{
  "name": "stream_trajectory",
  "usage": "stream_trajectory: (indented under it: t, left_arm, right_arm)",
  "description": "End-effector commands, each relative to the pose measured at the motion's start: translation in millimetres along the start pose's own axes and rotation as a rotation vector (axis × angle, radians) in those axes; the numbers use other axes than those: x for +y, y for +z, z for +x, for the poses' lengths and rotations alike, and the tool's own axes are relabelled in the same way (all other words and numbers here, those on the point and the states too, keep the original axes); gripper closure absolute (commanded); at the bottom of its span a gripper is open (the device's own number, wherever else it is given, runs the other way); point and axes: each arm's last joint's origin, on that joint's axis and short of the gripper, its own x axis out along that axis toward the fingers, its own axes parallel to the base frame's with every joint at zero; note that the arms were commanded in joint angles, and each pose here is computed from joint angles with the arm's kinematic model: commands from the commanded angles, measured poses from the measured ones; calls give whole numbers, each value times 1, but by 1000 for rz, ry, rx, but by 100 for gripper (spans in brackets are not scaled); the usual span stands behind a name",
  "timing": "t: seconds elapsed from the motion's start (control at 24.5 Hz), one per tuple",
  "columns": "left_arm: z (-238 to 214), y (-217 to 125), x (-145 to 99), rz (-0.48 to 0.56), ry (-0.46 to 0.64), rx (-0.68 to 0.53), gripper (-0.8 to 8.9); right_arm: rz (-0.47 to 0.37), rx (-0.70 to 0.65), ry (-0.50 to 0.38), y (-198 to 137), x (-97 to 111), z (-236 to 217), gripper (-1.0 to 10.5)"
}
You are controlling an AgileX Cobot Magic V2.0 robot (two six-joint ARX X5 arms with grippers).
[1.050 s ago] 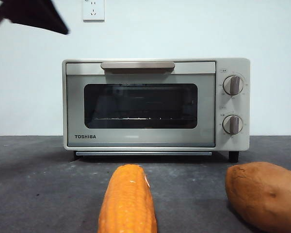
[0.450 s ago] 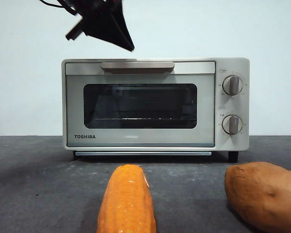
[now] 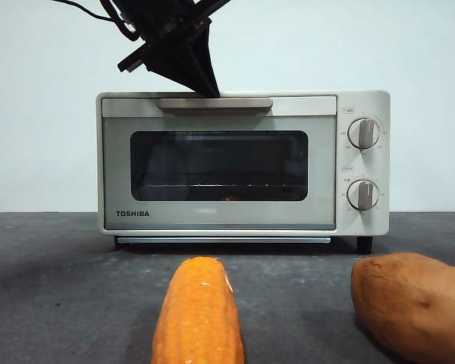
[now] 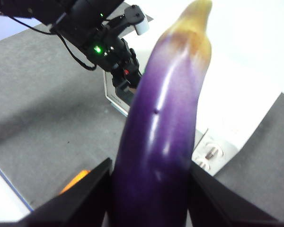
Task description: Take the eggplant from the table,put the eggplant in the oven
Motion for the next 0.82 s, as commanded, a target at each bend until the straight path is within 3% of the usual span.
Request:
stream_trajectory:
  t: [0.04,0.49,0.82]
  left_arm:
    - [17,-14,-3,17,0,133,807]
    - [6,-28,-33,78,-48,354,807]
    - [-41,-27,-62,163,-58,328,807]
  right_arm:
    - [-22,86,-13,-11,1,4,768]
    - [-79,230,-74,-42,8,36,768]
    - [-145,309,-196,-60,12,60,768]
